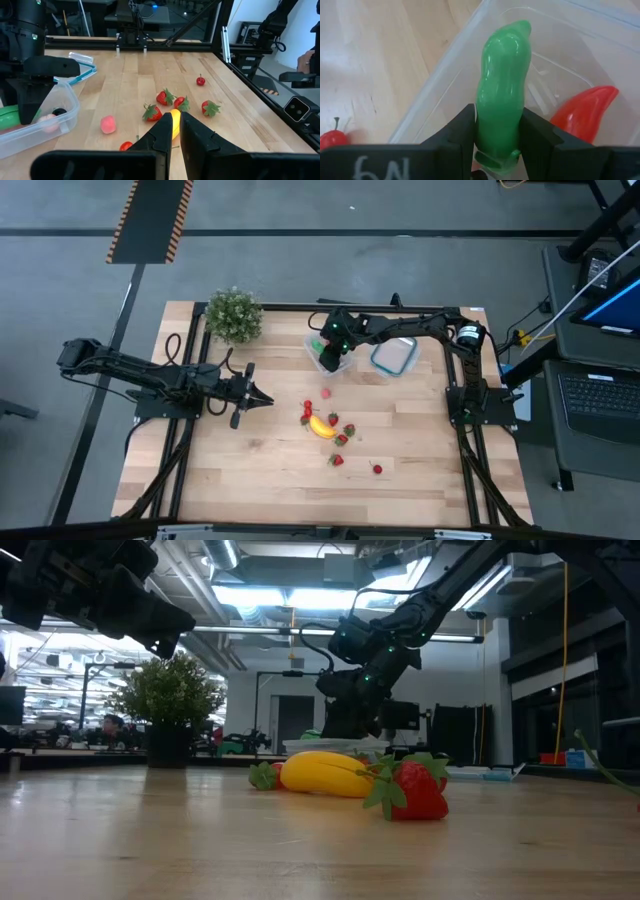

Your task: Pick and placing Produce into tupperware

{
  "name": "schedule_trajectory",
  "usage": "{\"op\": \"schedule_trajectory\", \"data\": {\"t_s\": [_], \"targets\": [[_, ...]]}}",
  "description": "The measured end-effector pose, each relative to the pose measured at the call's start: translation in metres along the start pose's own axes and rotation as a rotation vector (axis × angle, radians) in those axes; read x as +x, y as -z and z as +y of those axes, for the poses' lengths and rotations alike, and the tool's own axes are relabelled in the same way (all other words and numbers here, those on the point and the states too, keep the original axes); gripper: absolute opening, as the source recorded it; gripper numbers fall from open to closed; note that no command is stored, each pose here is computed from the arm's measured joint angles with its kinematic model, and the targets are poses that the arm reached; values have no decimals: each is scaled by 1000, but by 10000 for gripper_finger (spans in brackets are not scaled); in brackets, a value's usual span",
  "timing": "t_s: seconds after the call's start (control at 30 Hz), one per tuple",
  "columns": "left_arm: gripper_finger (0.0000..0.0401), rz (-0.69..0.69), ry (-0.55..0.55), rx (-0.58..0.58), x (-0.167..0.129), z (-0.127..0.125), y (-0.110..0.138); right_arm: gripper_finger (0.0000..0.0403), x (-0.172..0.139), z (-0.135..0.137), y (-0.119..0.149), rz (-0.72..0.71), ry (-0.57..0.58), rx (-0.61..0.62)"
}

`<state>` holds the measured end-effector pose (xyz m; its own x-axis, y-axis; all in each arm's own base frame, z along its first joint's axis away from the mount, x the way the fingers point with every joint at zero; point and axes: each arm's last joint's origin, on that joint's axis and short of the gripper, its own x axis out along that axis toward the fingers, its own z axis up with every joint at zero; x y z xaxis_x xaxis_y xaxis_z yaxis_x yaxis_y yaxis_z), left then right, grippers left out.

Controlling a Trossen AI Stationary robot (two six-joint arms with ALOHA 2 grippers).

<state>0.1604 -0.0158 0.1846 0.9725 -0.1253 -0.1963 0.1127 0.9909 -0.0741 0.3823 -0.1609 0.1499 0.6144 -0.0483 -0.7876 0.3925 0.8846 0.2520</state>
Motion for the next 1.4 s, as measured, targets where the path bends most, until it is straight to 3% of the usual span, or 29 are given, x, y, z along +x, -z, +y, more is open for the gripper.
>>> {"op": "schedule_trajectory", "data": {"t_s": [0.27, 0.4, 0.5, 0.83, 1.07, 1.4], "targets": [[27, 0, 0, 0, 0, 0, 0, 122, 0, 0, 0, 0, -1, 1], [27, 0, 0, 0, 0, 0, 0, 160, 0, 0, 0, 0, 0, 4], [27, 0, -1, 0, 0, 0, 0, 163, 0, 0, 0, -3, 0, 1], [27, 0, -1, 0, 0, 0, 0, 102, 0, 1, -8, -83, -13, -10], [27, 0, -1, 0, 0, 0, 0, 82, -11, 9, -24, -32, -60, 5], [27, 0, -1, 0, 0, 0, 0, 7, -27, 43, -32, -1, -99, -137]]}}
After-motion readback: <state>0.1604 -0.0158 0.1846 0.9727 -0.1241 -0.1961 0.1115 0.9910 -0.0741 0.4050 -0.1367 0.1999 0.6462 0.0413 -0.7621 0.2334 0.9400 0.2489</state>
